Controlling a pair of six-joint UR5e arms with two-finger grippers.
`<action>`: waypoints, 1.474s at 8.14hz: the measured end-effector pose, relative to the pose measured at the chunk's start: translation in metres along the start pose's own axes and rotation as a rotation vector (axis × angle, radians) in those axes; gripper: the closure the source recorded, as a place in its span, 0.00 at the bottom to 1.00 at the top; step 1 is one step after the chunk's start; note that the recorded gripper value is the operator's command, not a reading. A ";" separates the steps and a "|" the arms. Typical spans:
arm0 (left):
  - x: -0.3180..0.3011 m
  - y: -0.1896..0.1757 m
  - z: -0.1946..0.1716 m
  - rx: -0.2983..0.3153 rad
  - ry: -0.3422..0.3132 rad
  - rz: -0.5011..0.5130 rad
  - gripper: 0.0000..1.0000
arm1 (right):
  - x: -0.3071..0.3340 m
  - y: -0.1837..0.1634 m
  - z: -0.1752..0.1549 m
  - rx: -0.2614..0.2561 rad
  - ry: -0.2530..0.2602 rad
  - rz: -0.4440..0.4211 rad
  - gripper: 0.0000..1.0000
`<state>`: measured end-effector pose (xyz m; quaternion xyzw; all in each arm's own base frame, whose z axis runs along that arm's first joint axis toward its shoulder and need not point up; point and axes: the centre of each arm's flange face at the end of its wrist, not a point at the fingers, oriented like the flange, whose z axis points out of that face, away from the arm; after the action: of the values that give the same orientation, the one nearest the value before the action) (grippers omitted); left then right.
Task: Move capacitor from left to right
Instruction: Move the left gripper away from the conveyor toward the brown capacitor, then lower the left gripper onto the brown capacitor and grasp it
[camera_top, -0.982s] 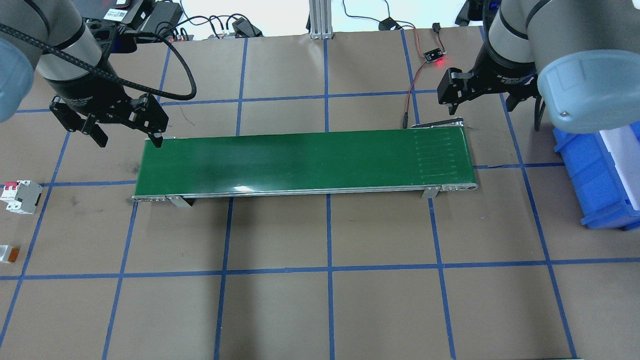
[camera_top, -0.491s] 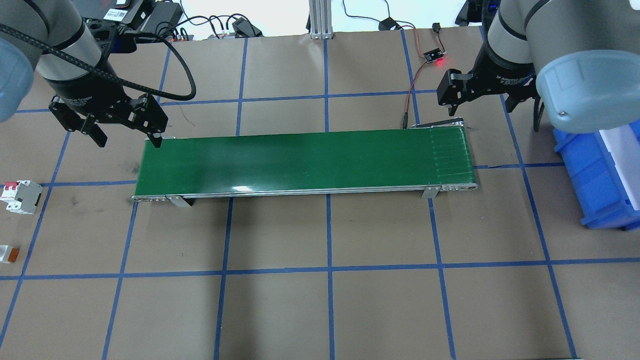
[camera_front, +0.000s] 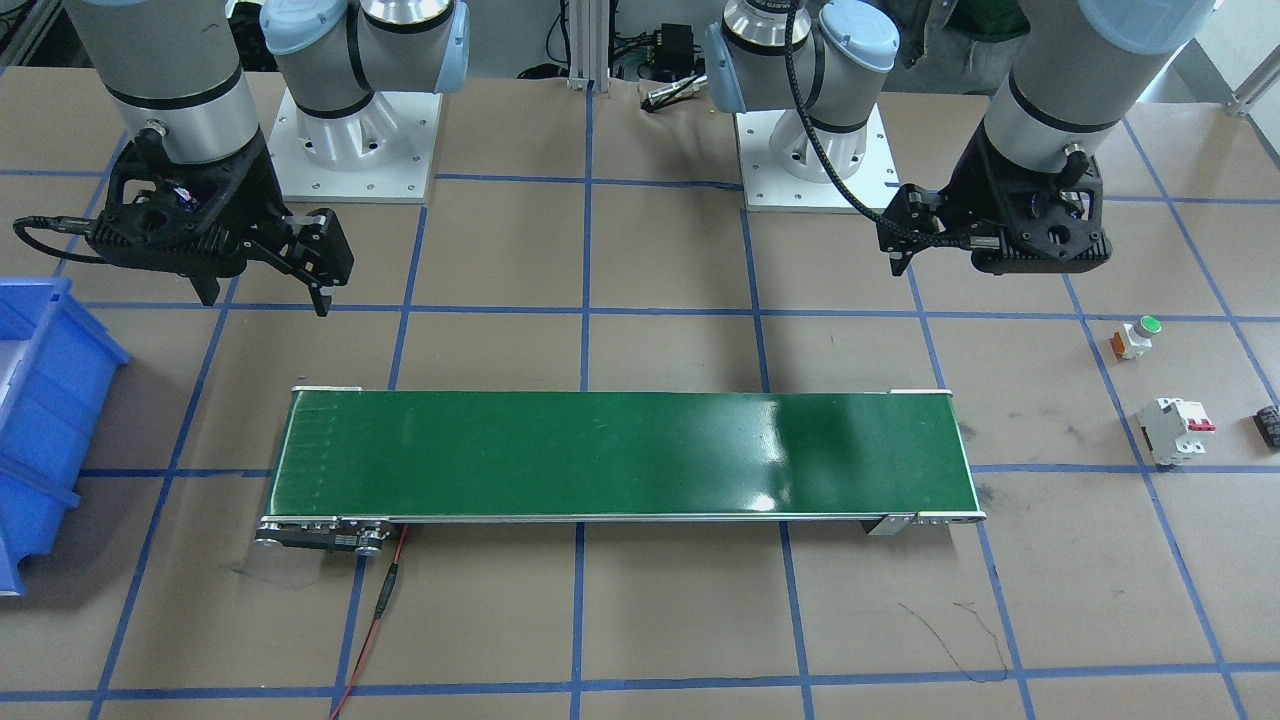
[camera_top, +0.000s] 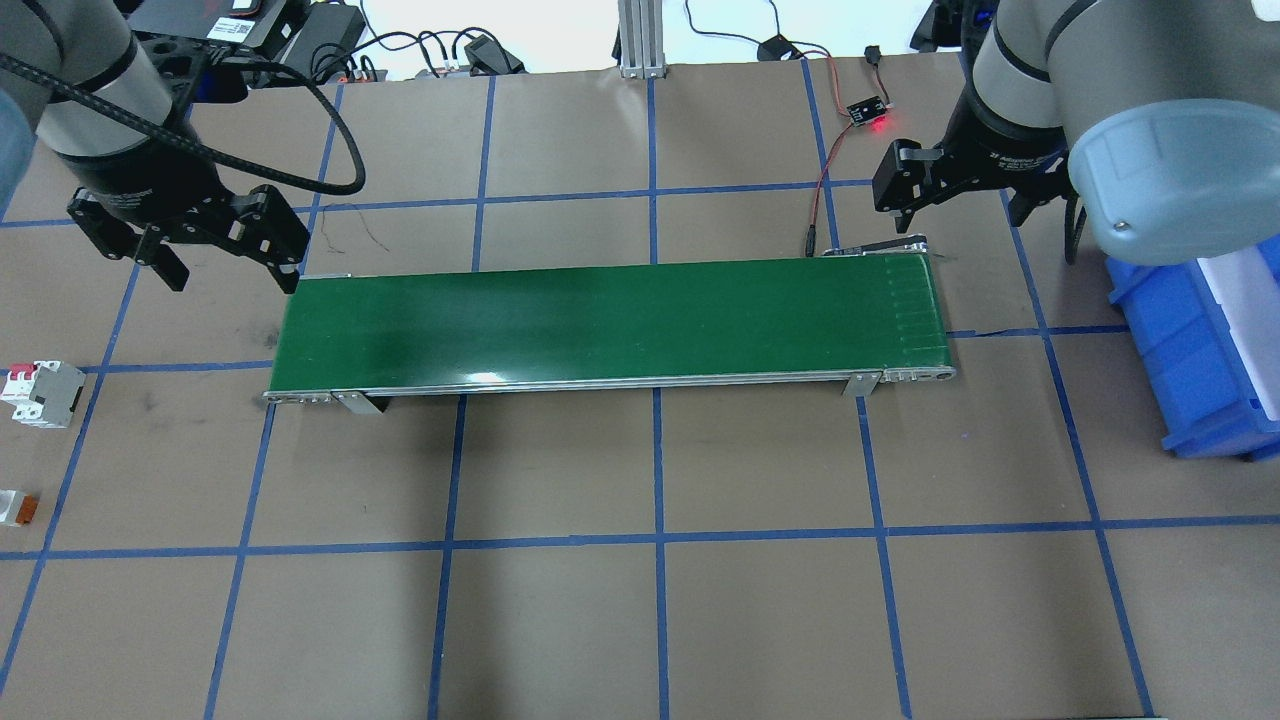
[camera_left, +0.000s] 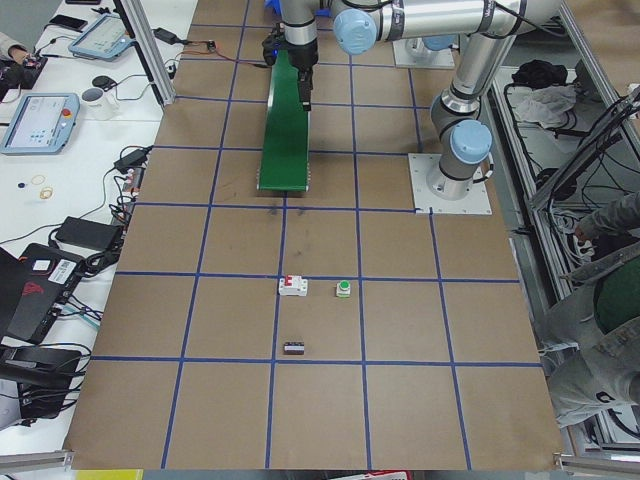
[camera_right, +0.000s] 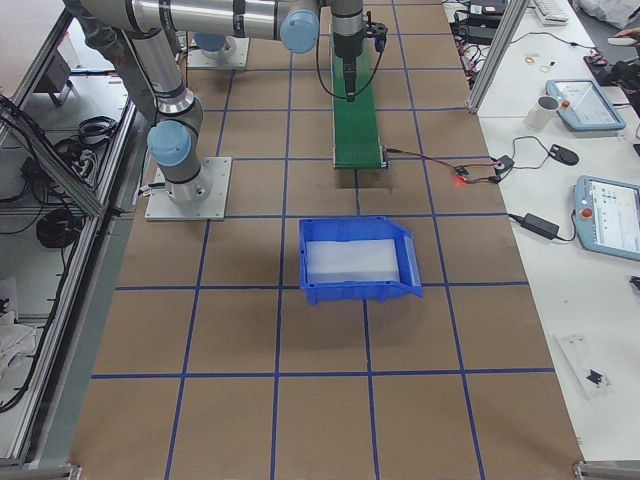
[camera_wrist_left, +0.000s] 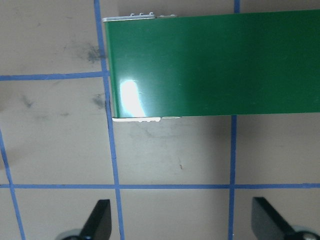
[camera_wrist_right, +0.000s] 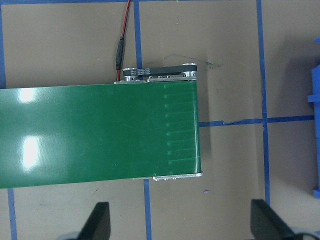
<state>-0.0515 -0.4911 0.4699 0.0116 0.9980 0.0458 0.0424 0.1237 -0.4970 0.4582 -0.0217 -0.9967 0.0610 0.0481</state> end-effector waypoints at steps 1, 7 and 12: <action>-0.024 -0.001 0.004 -0.008 0.005 -0.007 0.00 | 0.000 0.000 0.000 0.000 0.000 0.000 0.00; -0.222 0.011 0.041 -0.061 -0.084 0.047 0.00 | -0.001 0.000 0.001 0.000 -0.014 0.001 0.00; -0.370 0.005 0.144 -0.041 -0.131 0.226 0.00 | -0.004 -0.001 0.001 0.002 -0.040 -0.001 0.00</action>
<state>0.3295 -0.4828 0.3586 0.1260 0.9843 0.0697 0.1021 0.1277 -0.4978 0.4574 -0.0197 -0.9975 0.0625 0.0281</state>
